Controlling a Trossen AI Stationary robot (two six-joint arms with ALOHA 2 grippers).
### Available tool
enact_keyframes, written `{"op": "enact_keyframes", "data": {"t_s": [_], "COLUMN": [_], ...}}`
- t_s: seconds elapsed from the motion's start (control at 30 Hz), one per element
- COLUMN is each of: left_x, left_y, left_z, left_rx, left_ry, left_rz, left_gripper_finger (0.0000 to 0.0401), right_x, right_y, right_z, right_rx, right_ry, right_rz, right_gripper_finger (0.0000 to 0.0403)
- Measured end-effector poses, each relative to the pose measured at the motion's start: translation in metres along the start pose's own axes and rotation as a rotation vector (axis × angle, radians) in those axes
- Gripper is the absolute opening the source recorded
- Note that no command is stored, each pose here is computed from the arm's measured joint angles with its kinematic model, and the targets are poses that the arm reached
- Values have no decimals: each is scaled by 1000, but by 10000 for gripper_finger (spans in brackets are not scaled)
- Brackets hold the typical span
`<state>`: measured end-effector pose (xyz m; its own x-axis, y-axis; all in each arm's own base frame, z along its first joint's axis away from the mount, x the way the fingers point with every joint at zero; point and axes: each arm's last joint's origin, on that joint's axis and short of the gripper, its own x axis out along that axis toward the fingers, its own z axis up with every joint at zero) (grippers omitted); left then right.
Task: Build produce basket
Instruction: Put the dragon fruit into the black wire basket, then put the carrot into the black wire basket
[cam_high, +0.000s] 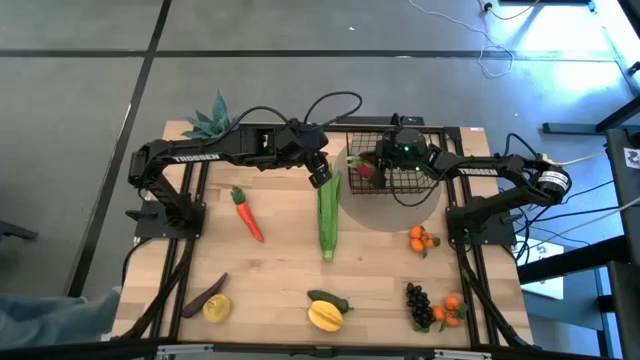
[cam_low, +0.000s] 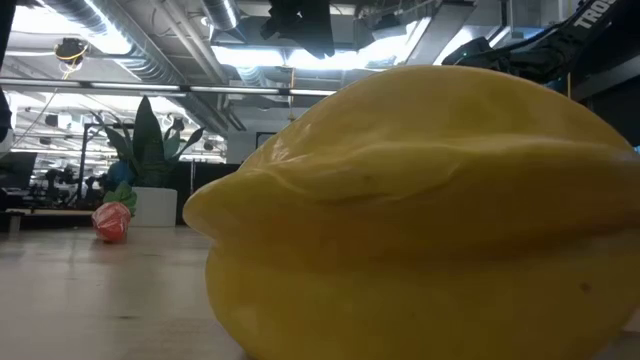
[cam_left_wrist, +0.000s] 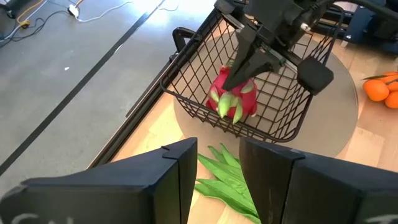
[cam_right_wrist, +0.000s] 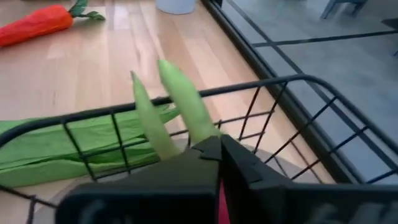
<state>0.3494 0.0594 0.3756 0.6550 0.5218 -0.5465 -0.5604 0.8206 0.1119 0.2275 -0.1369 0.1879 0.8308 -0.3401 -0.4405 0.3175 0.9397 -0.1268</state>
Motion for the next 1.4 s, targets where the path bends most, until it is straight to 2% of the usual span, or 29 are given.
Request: {"op": "enact_keyframes", "data": {"t_s": [0.17, 0.27, 0.4, 0.5, 0.67, 0.8, 1.03, 1.23, 1.4], "left_x": [0, 0, 0, -2, -11, -21, -24, -13, -4], "left_y": [0, 0, 1, 3, 8, 5, -15, -17, -27], "left_z": [0, 0, -6, -17, -44, -65, -111, -151, -181], "left_rx": [0, -8, -96, -220, -522, -685, -769, -842, -930], "left_ry": [0, 1, 57, 157, 440, 634, 817, 867, 873], "left_rz": [0, 0, 14, 43, 154, 260, 420, 576, 604], "left_gripper_finger": [109, 109, 109, 109, 109, 109, 109, 109, 109], "right_x": [-1, -7, -24, -39, -64, -77, -90, -92, -92], "right_y": [-5, -7, -8, -5, 6, 18, 38, 48, 52], "right_z": [20, 35, 56, 72, 98, 116, 127, 129, 130], "right_rx": [-6, 0, 15, 23, 4, -31, -37, -43, -31], "right_ry": [-39, -1, 100, 171, 213, 185, 177, 183, 184], "right_rz": [-13, -4, 23, 67, 127, 157, 164, 125, 120], "right_gripper_finger": [1, 1, 0, 0, 0, 0, 0, 0, 0]}}
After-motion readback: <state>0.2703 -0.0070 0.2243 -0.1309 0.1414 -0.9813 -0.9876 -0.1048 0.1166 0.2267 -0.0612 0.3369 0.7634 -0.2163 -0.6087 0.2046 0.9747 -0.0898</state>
